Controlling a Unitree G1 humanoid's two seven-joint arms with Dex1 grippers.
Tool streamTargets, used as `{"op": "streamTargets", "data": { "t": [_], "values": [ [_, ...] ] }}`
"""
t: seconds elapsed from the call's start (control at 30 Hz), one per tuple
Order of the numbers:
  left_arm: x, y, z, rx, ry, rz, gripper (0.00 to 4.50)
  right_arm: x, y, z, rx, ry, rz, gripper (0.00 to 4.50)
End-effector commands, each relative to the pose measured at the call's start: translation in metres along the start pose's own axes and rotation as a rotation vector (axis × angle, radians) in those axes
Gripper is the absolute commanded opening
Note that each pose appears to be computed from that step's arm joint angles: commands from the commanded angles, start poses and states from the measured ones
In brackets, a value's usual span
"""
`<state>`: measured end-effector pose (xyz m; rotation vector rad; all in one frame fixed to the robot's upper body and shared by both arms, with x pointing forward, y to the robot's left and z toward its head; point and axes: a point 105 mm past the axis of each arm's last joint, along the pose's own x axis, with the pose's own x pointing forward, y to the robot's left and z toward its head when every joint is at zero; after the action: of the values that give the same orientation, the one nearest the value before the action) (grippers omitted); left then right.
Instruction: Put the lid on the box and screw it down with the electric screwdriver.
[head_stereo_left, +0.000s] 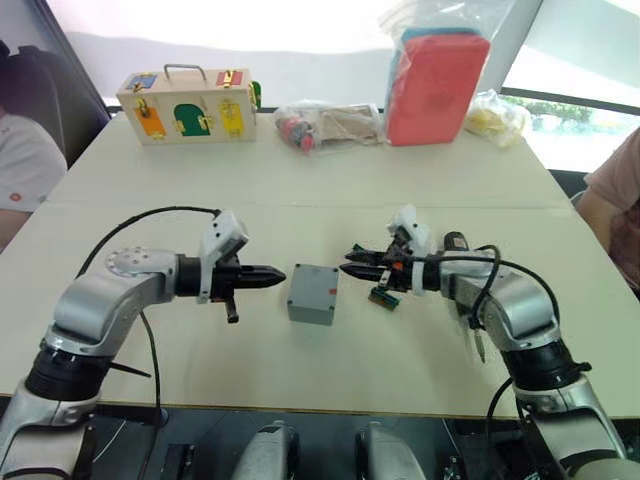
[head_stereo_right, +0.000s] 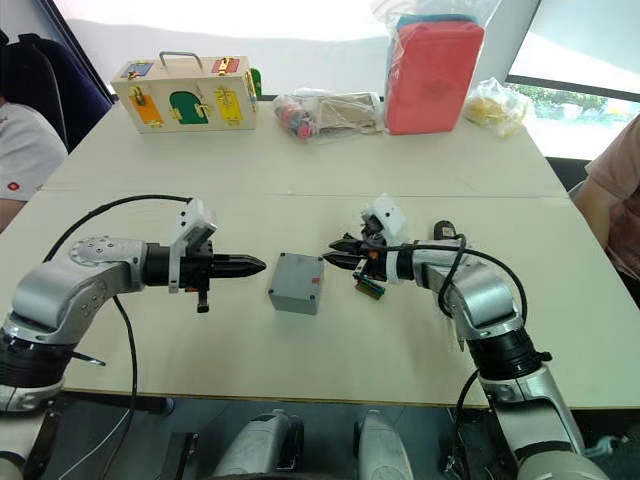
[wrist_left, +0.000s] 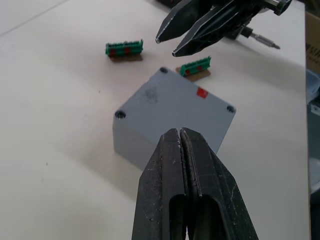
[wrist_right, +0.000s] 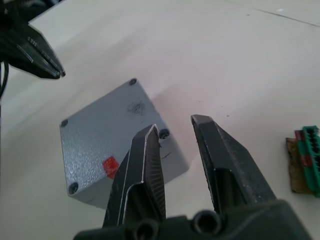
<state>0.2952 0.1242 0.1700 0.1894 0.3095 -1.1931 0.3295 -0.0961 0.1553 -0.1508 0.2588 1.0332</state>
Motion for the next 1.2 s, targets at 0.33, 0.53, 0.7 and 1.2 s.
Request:
{"op": "streamTargets", "data": {
  "t": [0.33, 0.53, 0.7, 1.2],
  "values": [
    [0.016, -0.018, 0.048, 0.260, -0.050, -0.185, 0.00, -0.104, -0.050, 0.035, 0.190, 0.243, -0.313, 3.99],
    [0.030, -0.025, 0.052, 0.336, -0.054, -0.250, 0.00, -0.139, -0.060, 0.000, 0.401, 0.507, -0.486, 4.49],
    [0.042, -0.029, 0.041, 0.387, -0.030, -0.262, 0.00, -0.141, -0.057, -0.018, 0.511, 0.608, -0.446, 4.49],
    [0.039, -0.035, 0.025, 0.316, -0.043, -0.203, 0.00, -0.130, -0.065, -0.062, 0.603, 0.830, -0.510, 4.49]
  ]
}}
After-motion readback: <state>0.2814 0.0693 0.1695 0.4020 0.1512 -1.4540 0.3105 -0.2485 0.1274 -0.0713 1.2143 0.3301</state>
